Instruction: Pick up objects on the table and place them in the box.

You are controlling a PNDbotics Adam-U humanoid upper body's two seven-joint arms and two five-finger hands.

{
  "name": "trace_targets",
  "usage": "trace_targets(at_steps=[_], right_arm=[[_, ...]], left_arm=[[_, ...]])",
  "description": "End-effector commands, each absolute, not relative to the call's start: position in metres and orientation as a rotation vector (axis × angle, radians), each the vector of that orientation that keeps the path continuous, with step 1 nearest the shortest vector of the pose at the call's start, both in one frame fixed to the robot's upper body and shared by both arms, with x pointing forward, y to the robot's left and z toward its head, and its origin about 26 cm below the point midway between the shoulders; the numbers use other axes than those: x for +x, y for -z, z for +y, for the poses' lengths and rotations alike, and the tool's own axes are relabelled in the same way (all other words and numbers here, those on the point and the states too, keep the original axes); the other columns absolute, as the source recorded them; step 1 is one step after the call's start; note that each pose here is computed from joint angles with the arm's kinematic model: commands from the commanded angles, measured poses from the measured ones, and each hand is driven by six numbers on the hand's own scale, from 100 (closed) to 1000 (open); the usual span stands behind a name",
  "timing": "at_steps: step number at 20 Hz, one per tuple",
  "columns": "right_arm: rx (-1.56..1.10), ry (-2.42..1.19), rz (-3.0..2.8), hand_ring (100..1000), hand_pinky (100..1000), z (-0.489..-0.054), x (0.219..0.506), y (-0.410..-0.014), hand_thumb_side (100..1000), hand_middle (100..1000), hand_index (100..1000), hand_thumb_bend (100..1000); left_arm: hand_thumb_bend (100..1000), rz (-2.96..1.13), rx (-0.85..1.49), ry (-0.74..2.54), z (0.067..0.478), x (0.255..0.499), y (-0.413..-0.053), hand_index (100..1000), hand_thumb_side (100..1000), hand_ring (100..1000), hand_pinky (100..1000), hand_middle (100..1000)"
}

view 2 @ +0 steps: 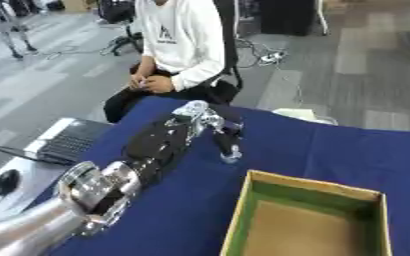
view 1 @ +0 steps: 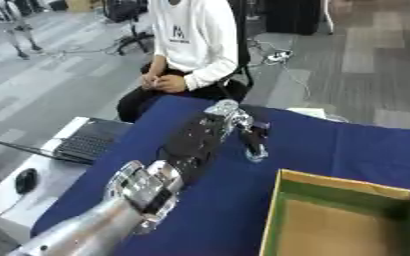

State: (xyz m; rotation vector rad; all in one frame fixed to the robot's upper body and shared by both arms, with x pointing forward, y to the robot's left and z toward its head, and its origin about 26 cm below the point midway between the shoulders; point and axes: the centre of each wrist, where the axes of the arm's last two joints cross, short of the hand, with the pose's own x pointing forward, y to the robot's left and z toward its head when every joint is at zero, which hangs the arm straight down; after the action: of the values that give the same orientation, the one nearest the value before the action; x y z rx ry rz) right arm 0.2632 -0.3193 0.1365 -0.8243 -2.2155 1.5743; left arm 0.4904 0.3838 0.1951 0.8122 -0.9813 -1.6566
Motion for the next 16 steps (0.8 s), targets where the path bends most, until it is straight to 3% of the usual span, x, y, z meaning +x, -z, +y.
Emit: trace_targets(at_steps=[1, 16], right_arm=[[-0.846, -1.591, -2.209, 530, 389, -0.321, 0.261, -0.141, 1000, 557, 685, 457], [-0.861, -1.598, -2.152, 532, 390, -0.323, 0.255, -0.132, 1000, 559, 685, 450]], left_arm=[[151, -1.014, 0.868, 1.64, 0.393, 0.489, -0.225, 351, 503, 260, 318, 359], [117, -1.132, 0.786, 1.674, 0.382, 0.489, -0.256, 361, 516, 257, 300, 370]])
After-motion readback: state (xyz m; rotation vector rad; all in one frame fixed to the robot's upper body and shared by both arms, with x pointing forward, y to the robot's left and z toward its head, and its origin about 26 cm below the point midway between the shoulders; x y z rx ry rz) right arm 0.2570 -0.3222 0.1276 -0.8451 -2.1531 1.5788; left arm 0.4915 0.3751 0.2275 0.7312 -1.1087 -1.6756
